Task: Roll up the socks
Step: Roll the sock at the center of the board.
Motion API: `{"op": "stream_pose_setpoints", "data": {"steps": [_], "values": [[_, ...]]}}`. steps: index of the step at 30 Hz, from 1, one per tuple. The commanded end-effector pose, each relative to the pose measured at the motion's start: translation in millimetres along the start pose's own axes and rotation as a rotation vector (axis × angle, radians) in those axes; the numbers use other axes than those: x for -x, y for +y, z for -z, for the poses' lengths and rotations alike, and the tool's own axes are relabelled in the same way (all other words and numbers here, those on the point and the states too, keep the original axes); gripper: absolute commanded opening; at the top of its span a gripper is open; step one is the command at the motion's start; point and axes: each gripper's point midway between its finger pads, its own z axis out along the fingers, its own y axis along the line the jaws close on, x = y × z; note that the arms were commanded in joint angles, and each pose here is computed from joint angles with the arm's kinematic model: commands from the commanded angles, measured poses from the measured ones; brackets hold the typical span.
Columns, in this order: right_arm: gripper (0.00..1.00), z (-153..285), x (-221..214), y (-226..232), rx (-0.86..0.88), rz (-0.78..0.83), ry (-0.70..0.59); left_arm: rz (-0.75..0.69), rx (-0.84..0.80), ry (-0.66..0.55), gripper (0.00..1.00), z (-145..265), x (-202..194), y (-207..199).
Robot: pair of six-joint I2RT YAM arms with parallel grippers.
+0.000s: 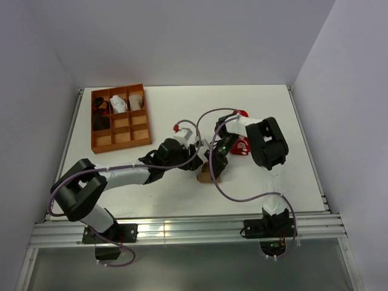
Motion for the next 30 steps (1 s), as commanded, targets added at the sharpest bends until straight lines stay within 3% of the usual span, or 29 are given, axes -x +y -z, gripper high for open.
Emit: {"op": "stream_pose_setpoints", "data": {"steps": [1, 9, 24, 28, 30], "values": [[0.23, -0.5, -32.4, -17.5, -0.018, -0.091, 0.154, -0.257, -0.069, -0.058, 0.54, -12.7, 12.4, -31.0], [0.24, -0.2, -35.9, -27.7, -0.02, -0.144, 0.162, -0.363, -0.256, 0.156, 0.56, -26.1, -38.9, -58.1], [0.24, 3.9, -29.7, -42.1, -0.081, -0.203, 0.142, -0.316, -0.374, 0.365, 0.54, -26.1, -90.1, -61.2], [0.25, 6.6, -27.0, -44.1, -0.114, -0.204, 0.127, -0.292, -0.343, 0.402, 0.47, -29.7, -97.7, -54.2], [0.27, 6.8, -25.7, -45.7, -0.132, -0.193, 0.113, -0.275, -0.315, 0.446, 0.32, -30.2, -105.2, -48.1]]}}
